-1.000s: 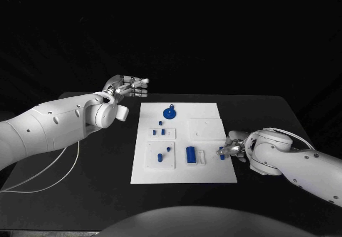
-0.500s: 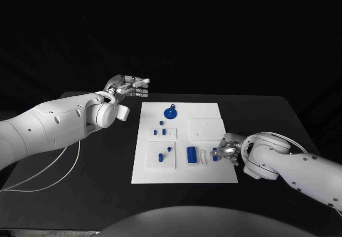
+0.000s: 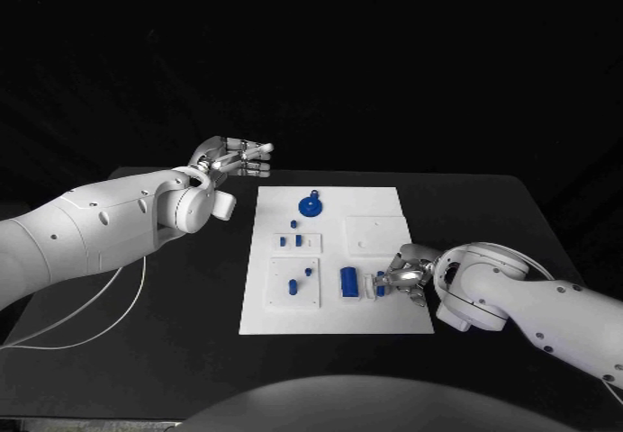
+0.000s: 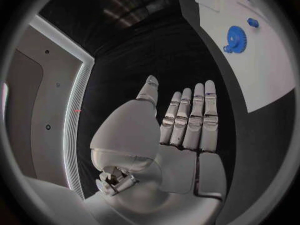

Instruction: Assemble the parts on the task board

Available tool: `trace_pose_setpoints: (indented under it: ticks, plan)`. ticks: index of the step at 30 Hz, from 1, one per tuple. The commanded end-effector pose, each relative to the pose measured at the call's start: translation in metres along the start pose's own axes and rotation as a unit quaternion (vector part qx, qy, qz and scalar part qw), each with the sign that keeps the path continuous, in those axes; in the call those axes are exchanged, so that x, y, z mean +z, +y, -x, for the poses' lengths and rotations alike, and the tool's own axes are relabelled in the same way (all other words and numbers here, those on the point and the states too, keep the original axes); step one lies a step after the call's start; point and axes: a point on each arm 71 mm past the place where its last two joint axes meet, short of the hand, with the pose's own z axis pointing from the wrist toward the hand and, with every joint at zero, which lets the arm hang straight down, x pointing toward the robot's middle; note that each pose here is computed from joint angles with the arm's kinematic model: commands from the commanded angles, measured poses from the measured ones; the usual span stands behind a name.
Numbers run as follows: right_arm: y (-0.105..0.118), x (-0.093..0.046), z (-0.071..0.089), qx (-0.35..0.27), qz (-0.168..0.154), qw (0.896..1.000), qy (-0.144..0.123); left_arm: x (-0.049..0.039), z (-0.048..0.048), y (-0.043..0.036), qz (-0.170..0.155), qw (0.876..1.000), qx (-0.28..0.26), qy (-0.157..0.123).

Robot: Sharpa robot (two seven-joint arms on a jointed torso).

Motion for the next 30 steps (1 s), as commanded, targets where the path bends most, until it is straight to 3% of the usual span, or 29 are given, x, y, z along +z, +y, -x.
trace_pose_setpoints:
  ticks: [1,16,30]
  plan:
    - [0.004,-0.002,-0.003,0.004,0.009,1.0,0.018,0.0002,-0.0027,-0.0003,-0.002,1.0,0.0,0.01]
    - [0.007,-0.001,-0.004,-0.001,0.008,1.0,0.027,0.0007,-0.0038,-0.0003,-0.001,1.0,0.0,0.012]
    - [0.011,0.007,-0.007,-0.022,0.009,1.0,0.02,0.0011,-0.0043,-0.0001,0.0,1.0,0.001,0.012]
